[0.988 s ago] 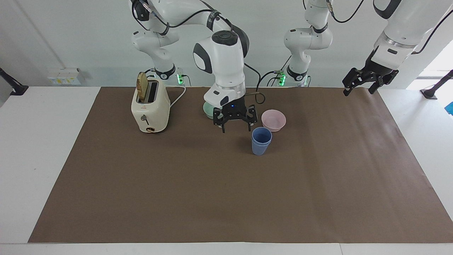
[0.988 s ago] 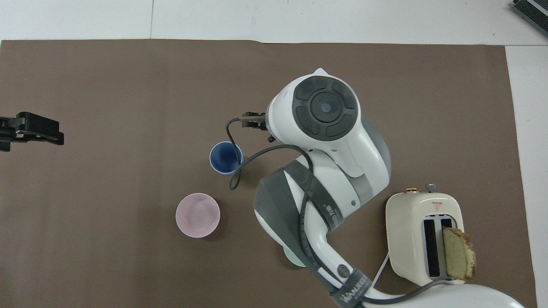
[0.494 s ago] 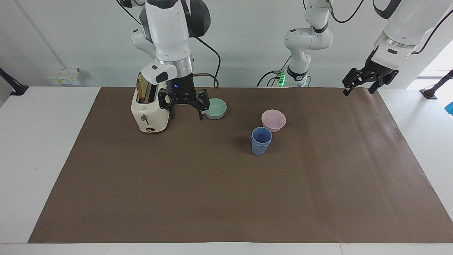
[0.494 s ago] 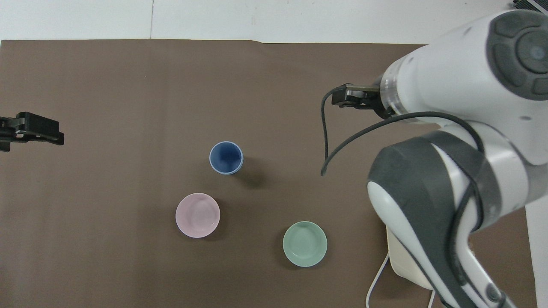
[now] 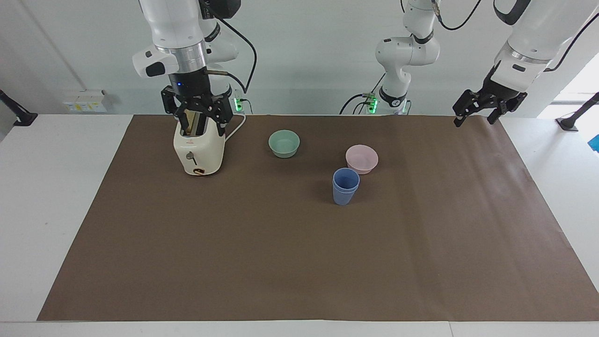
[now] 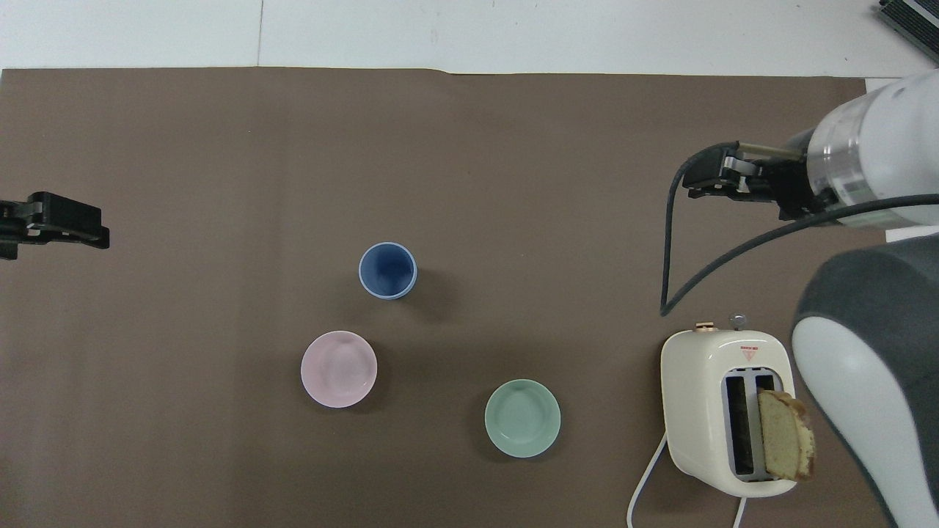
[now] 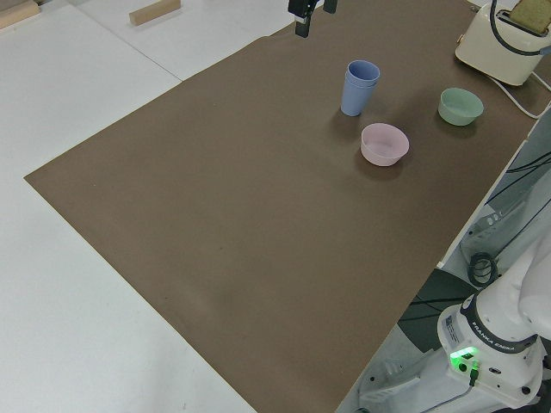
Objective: Stack blue cups with both arms
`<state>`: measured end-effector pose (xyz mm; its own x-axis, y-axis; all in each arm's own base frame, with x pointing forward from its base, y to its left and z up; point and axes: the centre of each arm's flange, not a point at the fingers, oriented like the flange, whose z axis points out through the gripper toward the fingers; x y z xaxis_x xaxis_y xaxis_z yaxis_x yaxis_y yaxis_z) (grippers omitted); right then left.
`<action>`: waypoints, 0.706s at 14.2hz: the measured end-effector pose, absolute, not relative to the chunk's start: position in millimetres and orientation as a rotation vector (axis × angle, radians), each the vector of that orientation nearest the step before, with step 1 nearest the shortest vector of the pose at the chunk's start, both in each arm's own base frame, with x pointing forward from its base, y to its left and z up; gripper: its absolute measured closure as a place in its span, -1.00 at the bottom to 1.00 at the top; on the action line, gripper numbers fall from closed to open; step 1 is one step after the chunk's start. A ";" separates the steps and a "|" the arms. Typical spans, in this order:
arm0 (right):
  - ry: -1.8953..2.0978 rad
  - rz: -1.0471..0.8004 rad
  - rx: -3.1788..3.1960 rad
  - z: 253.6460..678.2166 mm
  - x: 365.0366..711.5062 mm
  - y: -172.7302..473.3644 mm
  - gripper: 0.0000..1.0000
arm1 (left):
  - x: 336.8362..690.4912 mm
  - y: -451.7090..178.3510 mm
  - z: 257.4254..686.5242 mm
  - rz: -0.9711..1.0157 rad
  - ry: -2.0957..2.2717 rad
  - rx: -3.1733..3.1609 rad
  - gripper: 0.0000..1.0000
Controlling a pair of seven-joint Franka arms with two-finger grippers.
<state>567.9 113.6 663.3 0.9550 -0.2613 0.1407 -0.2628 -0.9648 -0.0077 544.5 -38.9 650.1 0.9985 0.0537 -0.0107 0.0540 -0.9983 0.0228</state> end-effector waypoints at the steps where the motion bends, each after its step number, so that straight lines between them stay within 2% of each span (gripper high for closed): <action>1: -0.416 0.207 3.088 668.0 564.5 100.4 -1.00 | 544.5 -38.9 650.1 -0.016 0.084 3.117 -1.00; 7: -0.409 0.133 3.095 706.1 527.5 10.1 -1.00 | 544.5 -38.9 650.1 -0.016 0.084 3.117 -1.00; 10: -0.371 0.101 3.115 705.9 519.8 -9.6 -1.00 | 544.5 -38.9 650.1 -0.016 0.084 3.117 -1.00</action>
